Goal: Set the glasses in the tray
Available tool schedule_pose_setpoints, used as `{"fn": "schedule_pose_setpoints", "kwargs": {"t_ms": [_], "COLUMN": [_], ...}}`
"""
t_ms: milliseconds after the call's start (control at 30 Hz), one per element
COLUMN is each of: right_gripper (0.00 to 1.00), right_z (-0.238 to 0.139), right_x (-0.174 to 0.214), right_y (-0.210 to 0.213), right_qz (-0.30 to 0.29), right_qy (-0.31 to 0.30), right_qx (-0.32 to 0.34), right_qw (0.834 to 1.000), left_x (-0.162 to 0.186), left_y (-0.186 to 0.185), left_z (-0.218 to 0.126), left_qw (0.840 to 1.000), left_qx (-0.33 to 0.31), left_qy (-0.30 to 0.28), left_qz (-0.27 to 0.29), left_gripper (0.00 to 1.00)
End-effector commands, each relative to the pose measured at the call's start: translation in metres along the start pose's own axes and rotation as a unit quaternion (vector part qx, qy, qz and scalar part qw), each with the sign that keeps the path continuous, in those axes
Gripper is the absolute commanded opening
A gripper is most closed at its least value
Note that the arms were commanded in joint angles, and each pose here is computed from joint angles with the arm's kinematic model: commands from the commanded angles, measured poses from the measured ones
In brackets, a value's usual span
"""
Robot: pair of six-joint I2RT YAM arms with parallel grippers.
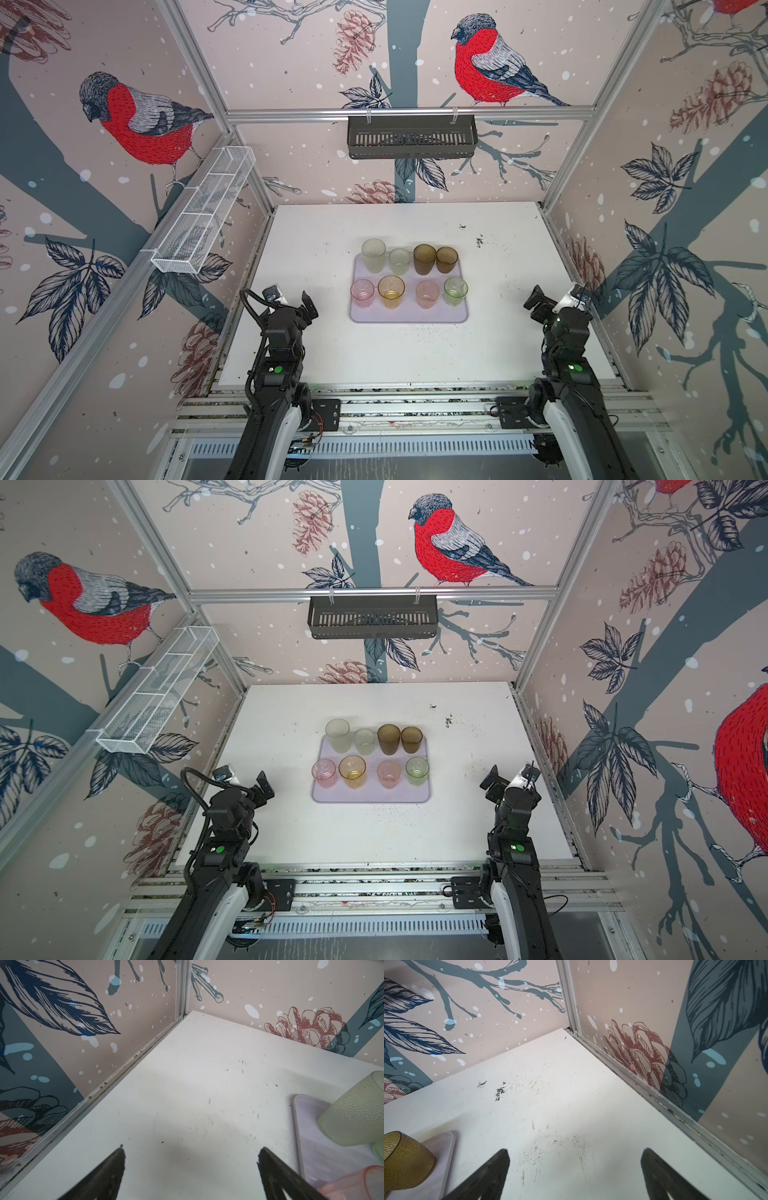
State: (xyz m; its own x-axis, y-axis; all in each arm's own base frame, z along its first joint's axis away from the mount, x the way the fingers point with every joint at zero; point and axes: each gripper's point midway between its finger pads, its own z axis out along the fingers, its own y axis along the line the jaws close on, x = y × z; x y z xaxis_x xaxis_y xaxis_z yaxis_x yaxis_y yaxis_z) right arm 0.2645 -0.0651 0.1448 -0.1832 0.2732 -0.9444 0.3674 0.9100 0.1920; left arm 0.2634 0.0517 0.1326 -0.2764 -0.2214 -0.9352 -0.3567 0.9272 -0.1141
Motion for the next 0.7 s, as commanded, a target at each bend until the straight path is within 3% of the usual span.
{"fn": "schedule_pose_setpoints", "kwargs": {"t_ms": [0, 300, 667], "right_gripper": [1.0, 1.0, 0.99], "right_z": [0.002, 0.006, 0.015], "right_x": [-0.012, 0.009, 0.003], "right_y": [0.004, 0.003, 0.017], "right_qz": [-0.014, -0.031, -0.063], "right_qy": [-0.04, -0.043, -0.067], "right_qx": [-0.01, -0.02, -0.037], "right_qw": [0.999, 0.998, 0.995], "left_x": [-0.022, -0.001, -0.013], "left_y": [-0.011, -0.026, -0.028], "left_z": [0.005, 0.022, 0.035], "left_qw": [0.998, 0.997, 0.995], "left_qx": [0.023, 0.062, 0.051], "left_qy": [-0.054, -0.046, -0.074], "left_qz": [0.0, 0.021, 0.037], "left_gripper": [0.99, 0.98, 0.99]}}
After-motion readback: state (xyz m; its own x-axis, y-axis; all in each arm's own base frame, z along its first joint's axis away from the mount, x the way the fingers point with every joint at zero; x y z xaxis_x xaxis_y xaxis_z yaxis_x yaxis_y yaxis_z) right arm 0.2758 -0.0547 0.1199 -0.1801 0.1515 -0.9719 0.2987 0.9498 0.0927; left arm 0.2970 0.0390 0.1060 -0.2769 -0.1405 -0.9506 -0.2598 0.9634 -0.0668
